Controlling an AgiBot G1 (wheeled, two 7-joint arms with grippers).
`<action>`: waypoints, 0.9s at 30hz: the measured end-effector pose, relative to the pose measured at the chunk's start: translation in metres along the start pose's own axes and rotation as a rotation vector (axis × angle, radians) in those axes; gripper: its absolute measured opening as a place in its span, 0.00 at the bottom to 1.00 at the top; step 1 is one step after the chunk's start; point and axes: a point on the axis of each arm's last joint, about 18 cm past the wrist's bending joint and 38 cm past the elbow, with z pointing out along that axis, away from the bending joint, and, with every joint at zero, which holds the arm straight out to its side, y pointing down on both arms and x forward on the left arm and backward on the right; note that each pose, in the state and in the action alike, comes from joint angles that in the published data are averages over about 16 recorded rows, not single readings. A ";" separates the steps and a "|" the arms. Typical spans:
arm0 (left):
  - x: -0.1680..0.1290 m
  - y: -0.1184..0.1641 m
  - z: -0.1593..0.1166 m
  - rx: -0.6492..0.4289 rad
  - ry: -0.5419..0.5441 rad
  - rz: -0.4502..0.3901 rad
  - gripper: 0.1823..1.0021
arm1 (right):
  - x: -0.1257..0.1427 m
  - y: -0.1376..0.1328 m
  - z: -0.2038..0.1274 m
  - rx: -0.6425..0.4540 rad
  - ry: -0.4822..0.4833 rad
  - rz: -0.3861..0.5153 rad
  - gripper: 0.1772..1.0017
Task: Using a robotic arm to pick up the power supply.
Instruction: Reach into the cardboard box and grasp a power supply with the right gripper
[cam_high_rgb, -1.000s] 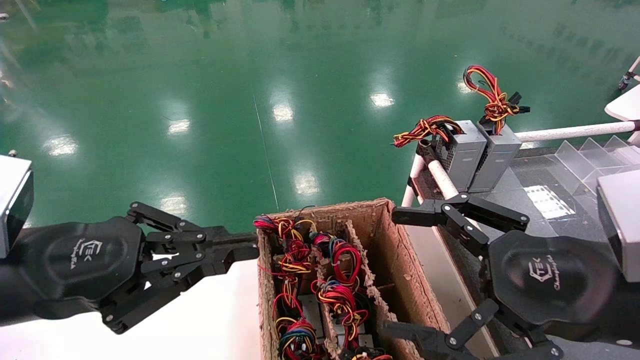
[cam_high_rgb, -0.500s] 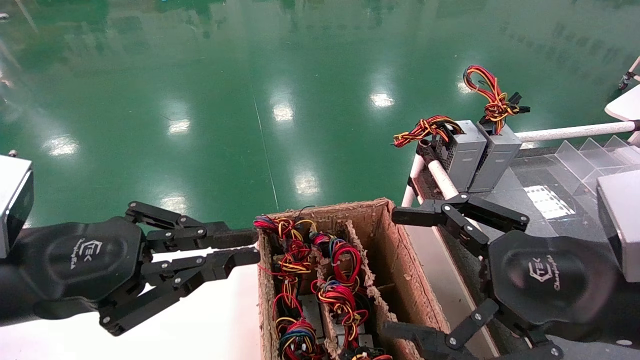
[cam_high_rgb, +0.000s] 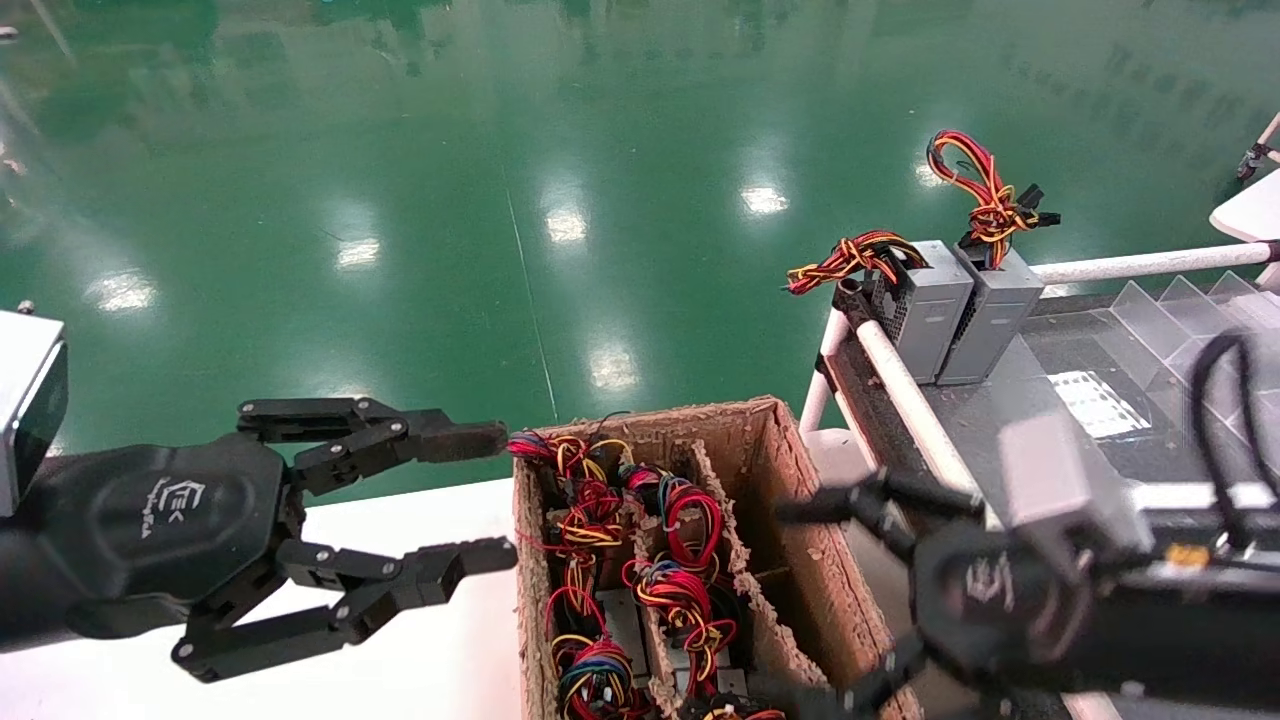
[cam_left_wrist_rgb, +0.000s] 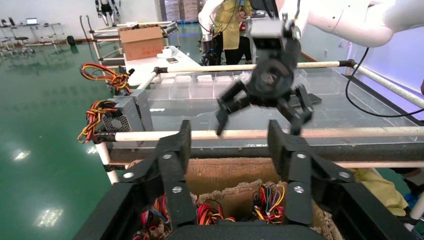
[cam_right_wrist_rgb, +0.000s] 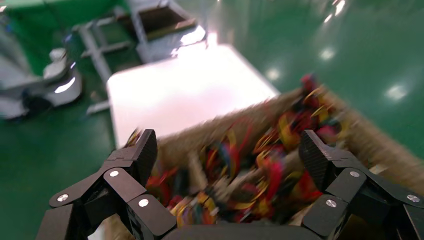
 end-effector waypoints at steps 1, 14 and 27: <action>0.000 0.000 0.000 0.000 0.000 0.000 0.39 | 0.000 0.003 0.002 -0.019 -0.007 0.003 1.00; 0.000 0.000 0.000 0.000 0.000 0.000 0.74 | -0.008 0.035 0.022 -0.181 -0.078 -0.002 0.99; 0.000 0.000 0.000 0.000 0.000 0.000 0.95 | -0.010 0.054 0.035 -0.234 -0.089 -0.041 0.89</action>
